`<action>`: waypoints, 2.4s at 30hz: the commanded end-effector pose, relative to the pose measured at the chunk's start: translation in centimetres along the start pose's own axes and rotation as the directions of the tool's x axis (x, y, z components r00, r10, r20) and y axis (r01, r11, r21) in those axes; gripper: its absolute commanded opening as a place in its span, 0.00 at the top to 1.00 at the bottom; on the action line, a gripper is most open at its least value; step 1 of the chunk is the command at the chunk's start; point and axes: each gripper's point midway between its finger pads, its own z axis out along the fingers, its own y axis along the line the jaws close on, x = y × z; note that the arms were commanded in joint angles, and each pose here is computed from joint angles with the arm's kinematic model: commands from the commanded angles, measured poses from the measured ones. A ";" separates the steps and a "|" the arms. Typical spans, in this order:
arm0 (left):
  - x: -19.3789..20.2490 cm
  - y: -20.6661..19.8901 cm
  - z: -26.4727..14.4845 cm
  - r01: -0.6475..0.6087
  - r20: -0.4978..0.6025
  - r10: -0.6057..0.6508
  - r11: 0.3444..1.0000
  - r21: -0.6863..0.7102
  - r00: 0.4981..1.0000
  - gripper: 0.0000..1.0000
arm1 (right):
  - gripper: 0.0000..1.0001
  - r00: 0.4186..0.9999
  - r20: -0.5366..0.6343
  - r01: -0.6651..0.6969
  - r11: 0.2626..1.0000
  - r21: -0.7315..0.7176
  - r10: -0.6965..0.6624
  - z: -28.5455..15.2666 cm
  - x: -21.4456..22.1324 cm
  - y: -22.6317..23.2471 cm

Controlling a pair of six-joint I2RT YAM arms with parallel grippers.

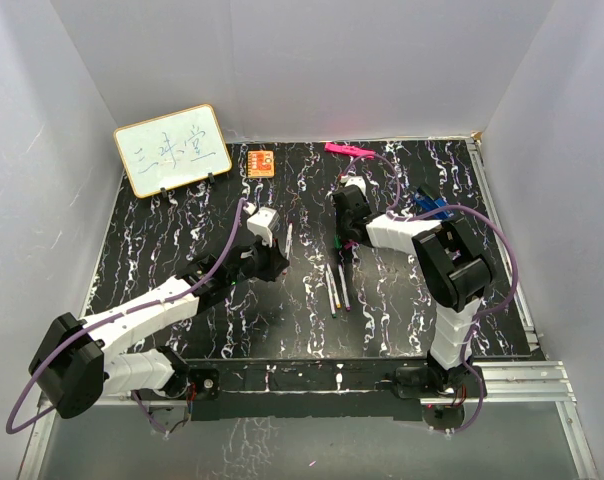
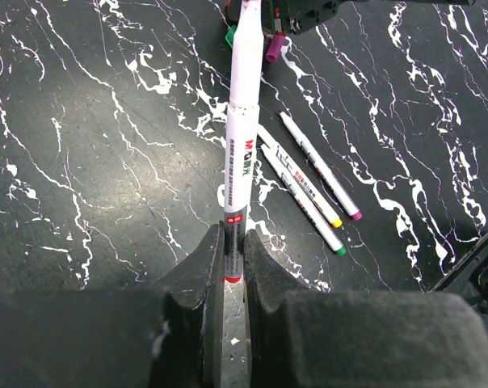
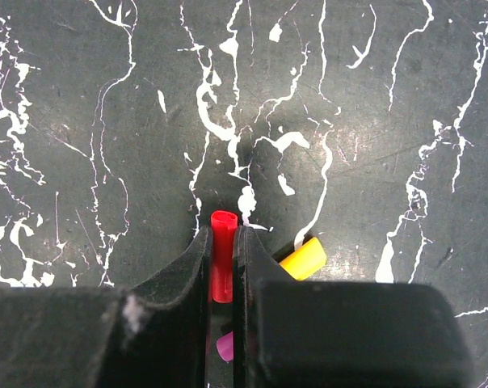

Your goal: Insert the pens into the pen caps

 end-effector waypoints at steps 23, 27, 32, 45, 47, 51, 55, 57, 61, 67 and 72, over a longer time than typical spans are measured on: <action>-3.3 -2.7 1.3 -0.050 0.128 0.032 0.989 0.140 0.991 1.00 | 1.00 0.829 0.519 -0.086 0.965 -0.246 0.206 -10.6 -16.6 3.0; -4.3 -4.1 1.7 -0.024 0.166 -0.012 0.978 0.208 0.986 1.00 | 1.00 0.735 0.608 -0.048 0.916 -0.398 0.302 -14.8 -17.6 3.9; -5.0 -5.6 2.3 0.015 0.164 -0.063 0.959 0.282 0.984 1.00 | 1.00 0.651 0.634 0.004 0.833 -0.553 0.417 -19.0 -17.5 5.0; -6.3 -7.3 3.0 0.054 0.148 -0.111 0.936 0.348 0.983 1.00 | 1.00 0.550 0.570 0.029 0.668 -0.743 0.610 -23.3 -16.9 5.8; -6.3 -7.5 3.3 0.059 0.135 -0.112 0.935 0.350 0.984 1.00 | 1.00 0.553 0.564 0.046 0.654 -0.755 0.613 -23.6 -16.6 6.1; -6.3 -7.7 3.6 0.071 0.118 -0.120 0.932 0.356 0.986 1.00 | 1.00 0.566 0.546 0.071 0.623 -0.779 0.618 -23.8 -16.3 6.8; -6.2 -7.9 3.8 0.081 0.103 -0.127 0.928 0.364 0.987 1.00 | 1.00 0.574 0.533 0.084 0.602 -0.794 0.622 -23.9 -15.9 7.2; -6.2 -7.9 3.8 0.086 0.100 -0.131 0.927 0.365 0.986 1.00 | 1.00 0.576 0.533 0.091 0.600 -0.795 0.619 -23.9 -15.8 7.3; -6.4 -8.0 3.6 0.086 0.105 -0.134 0.925 0.369 0.985 1.00 | 1.00 0.589 0.536 0.097 0.605 -0.790 0.605 -23.6 -15.6 7.4; -6.8 -8.0 3.3 0.081 0.118 -0.133 0.928 0.364 0.984 1.00 | 1.00 0.602 0.536 0.101 0.609 -0.787 0.592 -23.2 -15.0 7.5; -6.8 -8.0 3.3 0.083 0.117 -0.134 0.928 0.364 0.984 1.00 | 1.00 0.603 0.543 0.108 0.615 -0.781 0.584 -23.3 -14.8 7.4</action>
